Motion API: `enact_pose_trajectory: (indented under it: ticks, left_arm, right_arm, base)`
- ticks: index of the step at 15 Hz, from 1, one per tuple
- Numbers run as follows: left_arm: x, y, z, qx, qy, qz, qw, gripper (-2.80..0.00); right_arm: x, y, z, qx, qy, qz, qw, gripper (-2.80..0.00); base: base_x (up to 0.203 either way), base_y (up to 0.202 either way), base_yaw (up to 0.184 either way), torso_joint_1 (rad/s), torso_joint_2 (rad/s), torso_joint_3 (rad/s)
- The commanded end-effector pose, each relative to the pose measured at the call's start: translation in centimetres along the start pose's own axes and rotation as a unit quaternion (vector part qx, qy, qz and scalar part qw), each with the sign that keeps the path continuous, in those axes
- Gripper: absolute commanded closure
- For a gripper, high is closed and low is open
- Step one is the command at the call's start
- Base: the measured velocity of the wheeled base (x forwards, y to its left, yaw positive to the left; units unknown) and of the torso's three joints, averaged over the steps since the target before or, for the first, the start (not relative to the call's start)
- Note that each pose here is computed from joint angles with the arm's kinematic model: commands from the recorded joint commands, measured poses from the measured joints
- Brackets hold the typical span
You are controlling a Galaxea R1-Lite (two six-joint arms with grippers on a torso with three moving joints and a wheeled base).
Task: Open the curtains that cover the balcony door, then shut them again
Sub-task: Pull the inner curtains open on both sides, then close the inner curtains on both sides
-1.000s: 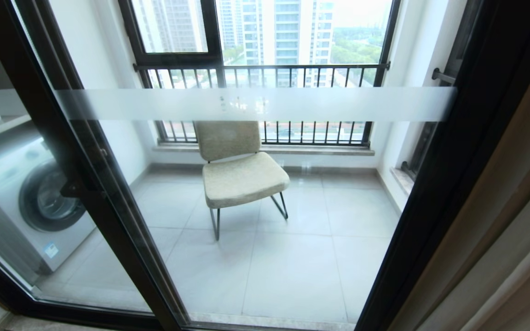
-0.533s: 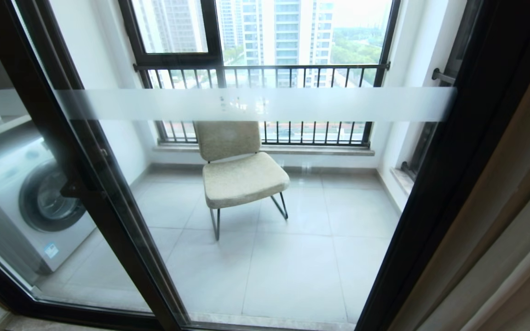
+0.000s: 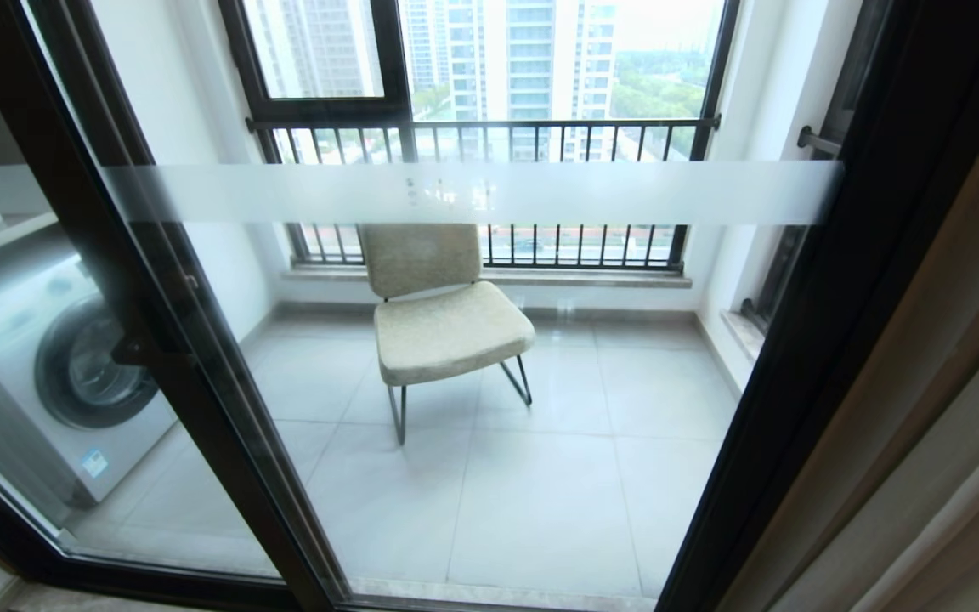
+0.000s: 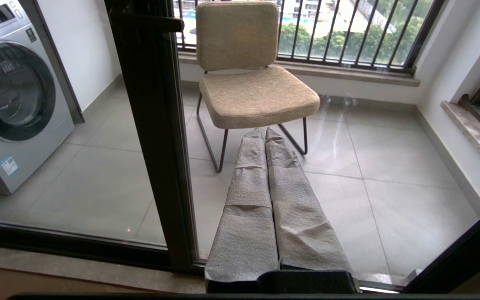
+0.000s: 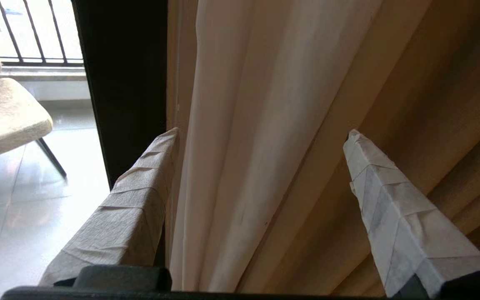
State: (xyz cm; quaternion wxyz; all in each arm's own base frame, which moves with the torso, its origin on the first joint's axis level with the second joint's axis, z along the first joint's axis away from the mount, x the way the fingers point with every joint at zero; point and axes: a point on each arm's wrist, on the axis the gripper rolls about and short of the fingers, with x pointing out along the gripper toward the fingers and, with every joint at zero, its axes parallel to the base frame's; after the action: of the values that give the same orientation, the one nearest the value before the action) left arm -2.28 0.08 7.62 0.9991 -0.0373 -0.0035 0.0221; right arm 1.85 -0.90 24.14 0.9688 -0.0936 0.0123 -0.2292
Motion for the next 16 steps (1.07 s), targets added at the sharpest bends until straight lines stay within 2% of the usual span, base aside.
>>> enact_pose_trajectory:
  ticks: [1, 4, 7, 11, 16]
  left_arm:
    - [0.0, 0.0, 0.0, 0.0, 0.0, 0.0, 1.0, 0.0]
    - [0.0, 0.0, 0.0, 0.0, -0.001, 0.001, 1.0, 0.0]
    - [0.0, 0.0, 0.0, 0.0, 0.0, 0.001, 1.0, 0.0]
    - [0.0, 0.0, 0.0, 0.0, 0.0, 0.001, 1.0, 0.0]
    - [0.0, 0.0, 0.0, 0.0, 0.0, 0.0, 1.0, 0.0]
  right_arm:
    - [0.1, -0.1, -0.1, -0.01, 0.007, -0.03, 0.999, -2.8]
    - [1.1, -0.4, -0.1, -0.012, 0.024, -0.044, 0.999, -2.8]
    - [3.1, -0.9, 1.1, -0.01, 0.018, -0.042, 0.999, -2.8]
    - [7.3, -1.9, 3.3, 0.018, 0.022, -0.04, 0.999, -2.8]
    - [11.9, -2.6, 4.9, 0.042, -0.002, -0.032, 0.999, -2.8]
  base:
    - [0.0, 0.0, 0.0, 0.0, 0.0, 0.0]
    - [0.0, 0.0, 0.0, 0.0, 0.0, 0.0]
    - [0.0, 0.0, 0.0, 0.0, 0.0, 0.0]
    - [0.0, 0.0, 0.0, 0.0, 0.0, 0.0]
    - [0.0, 0.0, 0.0, 0.0, 0.0, 0.0]
